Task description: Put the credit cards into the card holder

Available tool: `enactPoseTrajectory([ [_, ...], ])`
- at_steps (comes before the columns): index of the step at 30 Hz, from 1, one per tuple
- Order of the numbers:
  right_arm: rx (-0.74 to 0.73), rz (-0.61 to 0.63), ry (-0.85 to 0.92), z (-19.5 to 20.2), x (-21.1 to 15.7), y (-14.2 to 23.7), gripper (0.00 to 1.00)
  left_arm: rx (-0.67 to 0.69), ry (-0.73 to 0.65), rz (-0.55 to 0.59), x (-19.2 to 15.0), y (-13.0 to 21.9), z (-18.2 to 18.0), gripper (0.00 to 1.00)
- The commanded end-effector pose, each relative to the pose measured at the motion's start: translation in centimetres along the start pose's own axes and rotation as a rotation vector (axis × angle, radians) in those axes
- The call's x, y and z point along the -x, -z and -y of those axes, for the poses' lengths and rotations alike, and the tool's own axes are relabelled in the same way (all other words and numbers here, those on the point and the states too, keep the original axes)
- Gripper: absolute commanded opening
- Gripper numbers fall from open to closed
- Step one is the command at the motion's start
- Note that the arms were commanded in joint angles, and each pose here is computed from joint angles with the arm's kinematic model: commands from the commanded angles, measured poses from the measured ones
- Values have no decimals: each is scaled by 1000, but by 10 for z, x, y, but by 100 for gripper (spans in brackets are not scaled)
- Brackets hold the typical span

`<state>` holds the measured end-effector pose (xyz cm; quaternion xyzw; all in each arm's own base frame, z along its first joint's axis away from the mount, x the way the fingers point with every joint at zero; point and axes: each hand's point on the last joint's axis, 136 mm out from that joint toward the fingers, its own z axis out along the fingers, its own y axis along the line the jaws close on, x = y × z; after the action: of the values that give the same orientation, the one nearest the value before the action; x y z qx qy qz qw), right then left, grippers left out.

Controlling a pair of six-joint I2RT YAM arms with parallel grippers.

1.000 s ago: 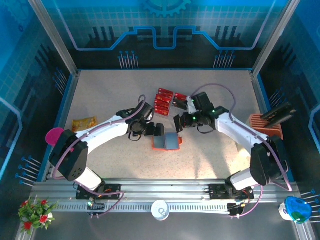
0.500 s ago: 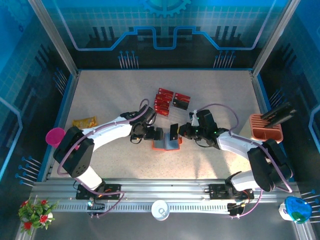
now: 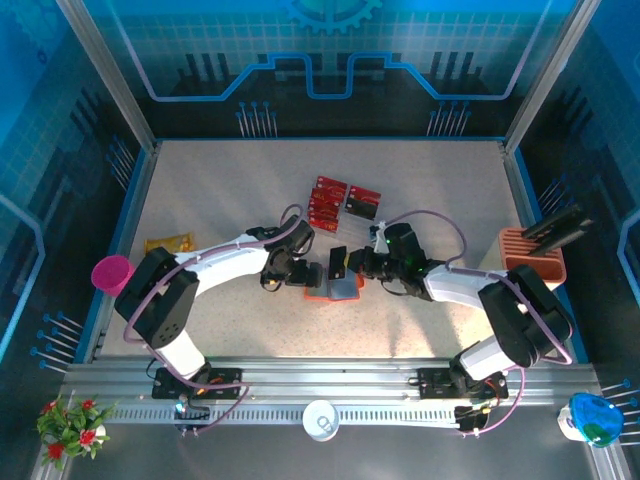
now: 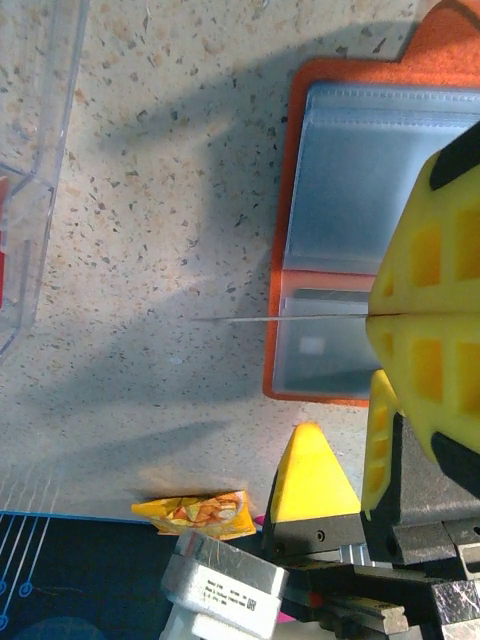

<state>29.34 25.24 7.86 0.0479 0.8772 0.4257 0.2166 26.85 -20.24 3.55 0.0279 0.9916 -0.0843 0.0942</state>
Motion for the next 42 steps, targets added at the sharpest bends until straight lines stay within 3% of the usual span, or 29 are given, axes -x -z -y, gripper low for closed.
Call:
enactPoseTrajectory([
  [1,16,7,6,-2,-2,-6,0,69,-36,-47,-13,-7,-13,99],
  [42,9,-125,8,13,-34,-26,0,111,-35,-96,-25,-22,-24,99],
])
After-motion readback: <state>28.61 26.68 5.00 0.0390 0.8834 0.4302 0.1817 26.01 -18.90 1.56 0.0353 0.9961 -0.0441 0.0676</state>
